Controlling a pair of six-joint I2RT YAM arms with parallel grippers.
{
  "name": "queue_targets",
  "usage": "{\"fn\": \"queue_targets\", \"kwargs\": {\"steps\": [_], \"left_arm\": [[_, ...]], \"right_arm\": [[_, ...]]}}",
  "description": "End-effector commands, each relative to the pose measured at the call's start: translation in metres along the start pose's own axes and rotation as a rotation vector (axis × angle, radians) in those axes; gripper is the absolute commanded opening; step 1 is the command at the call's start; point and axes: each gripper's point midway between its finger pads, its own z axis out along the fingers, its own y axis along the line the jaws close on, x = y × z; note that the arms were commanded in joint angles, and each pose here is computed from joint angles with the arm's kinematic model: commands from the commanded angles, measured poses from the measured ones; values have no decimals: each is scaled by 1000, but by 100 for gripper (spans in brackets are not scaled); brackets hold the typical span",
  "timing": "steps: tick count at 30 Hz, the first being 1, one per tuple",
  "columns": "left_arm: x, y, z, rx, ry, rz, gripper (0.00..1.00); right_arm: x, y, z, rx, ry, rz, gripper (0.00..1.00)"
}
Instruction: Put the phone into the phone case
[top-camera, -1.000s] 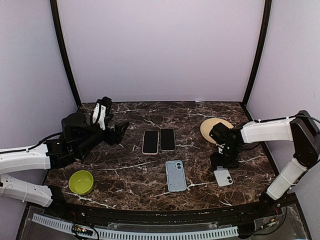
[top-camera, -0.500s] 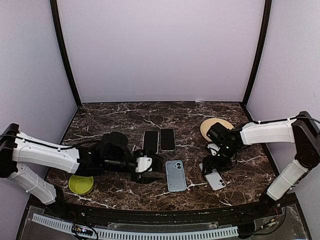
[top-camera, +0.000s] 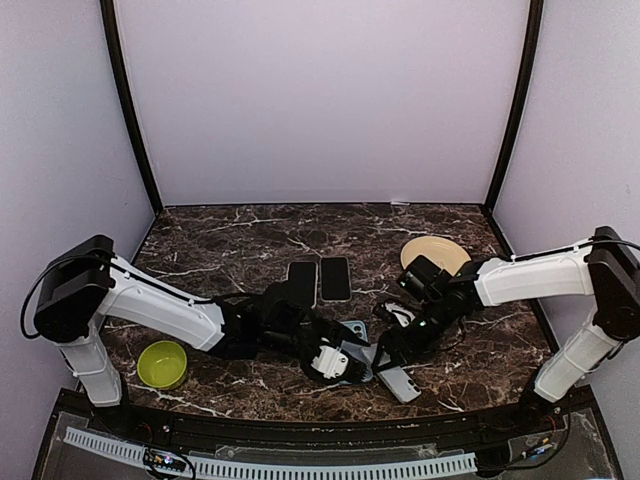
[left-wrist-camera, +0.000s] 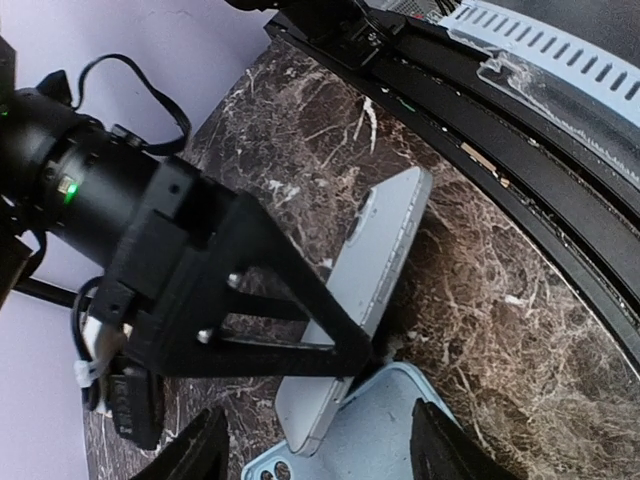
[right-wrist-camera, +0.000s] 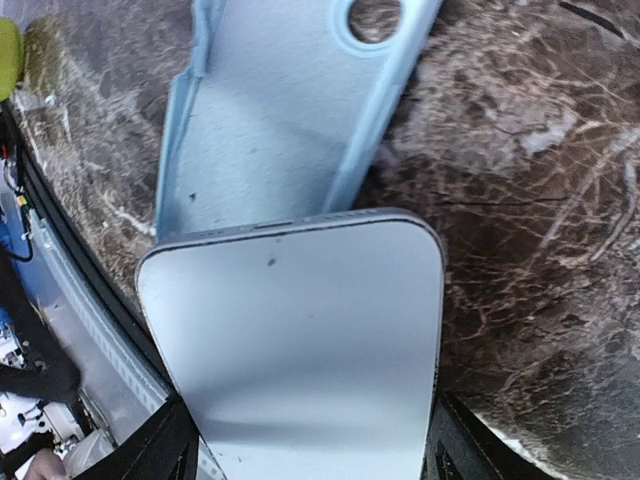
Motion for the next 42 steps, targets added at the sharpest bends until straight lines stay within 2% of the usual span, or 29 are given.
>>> {"fn": "queue_targets", "kwargs": {"steps": [1, 7, 15, 20, 24, 26, 29, 32, 35, 36, 37, 38, 42], "left_arm": [[2, -5, 12, 26, -8, 94, 63], [9, -4, 22, 30, 21, 94, 51], [15, -7, 33, 3, 48, 201, 32], [19, -7, 34, -10, 69, 239, 2], [18, 10, 31, -96, 92, 227, 0], [19, 24, 29, -165, 121, 193, 0], [20, 50, 22, -286, 153, 85, 0], [14, 75, 6, -401, 151, -18, 0], [-8, 108, -16, -520, 50, -221, 0], [-14, 119, -22, -551, 20, -268, 0], [-24, 137, -34, -596, -45, -379, 0], [-27, 149, -44, -629, -103, -499, 0], [-43, 190, -87, -772, -308, -757, 0]], "right_arm": [[-3, 25, -7, -82, -20, -93, 39], [-5, 37, -8, -97, -21, -128, 38], [-6, 42, -9, -91, -22, -146, 38], [-7, 43, -10, -96, -28, -154, 38], [-6, 36, -11, -53, -28, -154, 39], [-9, 32, -22, -1, -64, -159, 49], [-29, 31, -57, 90, -193, -161, 75], [-60, 35, -121, 211, -422, -145, 89], [-89, 46, -198, 277, -736, -97, 98], [-95, 53, -220, 267, -834, -92, 98], [-101, 60, -237, 240, -924, -86, 98], [-105, 69, -251, 194, -1002, -87, 98], [-114, 95, -286, 81, -1219, -81, 99]]}}
